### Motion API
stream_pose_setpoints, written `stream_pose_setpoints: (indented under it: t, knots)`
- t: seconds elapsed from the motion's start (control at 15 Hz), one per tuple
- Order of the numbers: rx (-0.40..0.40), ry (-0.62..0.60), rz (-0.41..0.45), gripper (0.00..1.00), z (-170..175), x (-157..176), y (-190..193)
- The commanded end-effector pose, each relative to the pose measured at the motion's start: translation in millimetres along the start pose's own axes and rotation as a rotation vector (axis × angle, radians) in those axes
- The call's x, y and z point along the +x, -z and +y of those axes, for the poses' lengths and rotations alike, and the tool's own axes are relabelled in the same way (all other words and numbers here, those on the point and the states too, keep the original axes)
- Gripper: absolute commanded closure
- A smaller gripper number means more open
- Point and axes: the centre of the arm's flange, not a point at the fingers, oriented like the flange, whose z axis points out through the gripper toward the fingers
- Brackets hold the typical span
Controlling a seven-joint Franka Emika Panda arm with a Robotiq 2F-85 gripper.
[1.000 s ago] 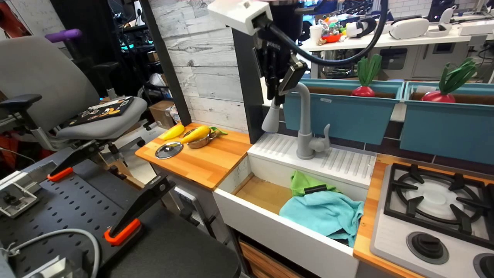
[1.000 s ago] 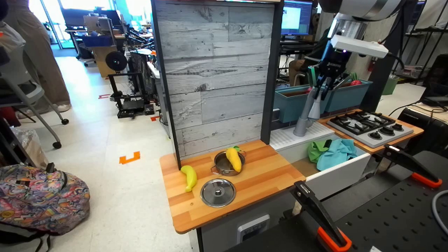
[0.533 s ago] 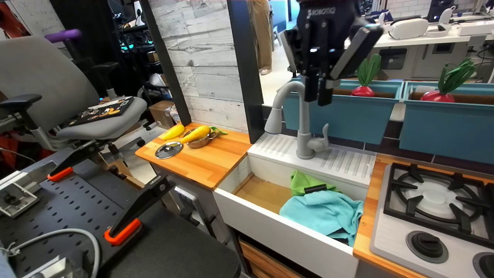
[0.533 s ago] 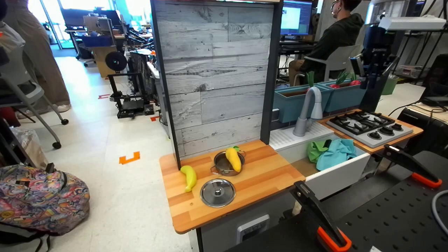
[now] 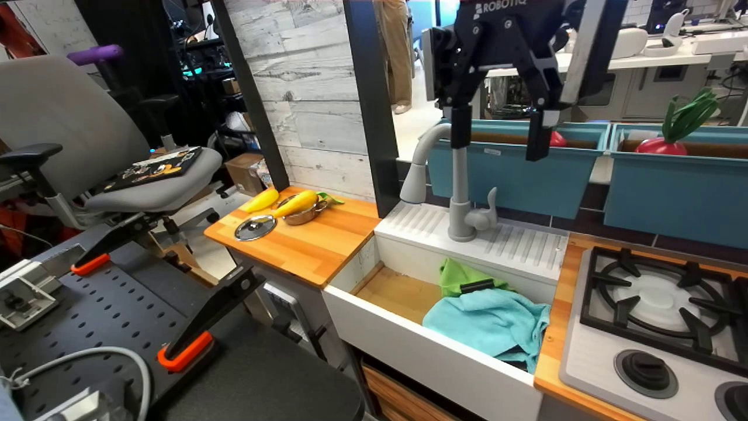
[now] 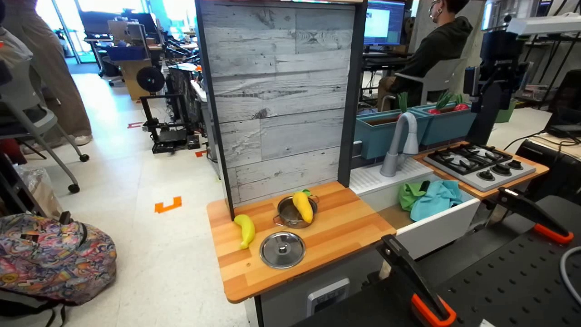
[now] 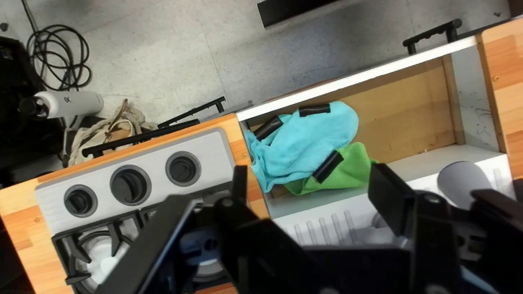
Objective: Slide the spout to the right
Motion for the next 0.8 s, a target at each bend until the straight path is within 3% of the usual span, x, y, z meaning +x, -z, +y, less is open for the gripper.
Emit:
stream_pose_setpoints:
  t: [0.0,0.33,0.4,0.73]
  knots:
    - [0.027,0.117,-0.003,0.0,-31,-35,15]
    - [0.048,0.23,0.008,0.0,-86,-77,42]
    - [0.044,0.179,-0.006,0.0,-70,-44,24]
    - [0.046,0.179,-0.011,0.0,-73,-47,23]
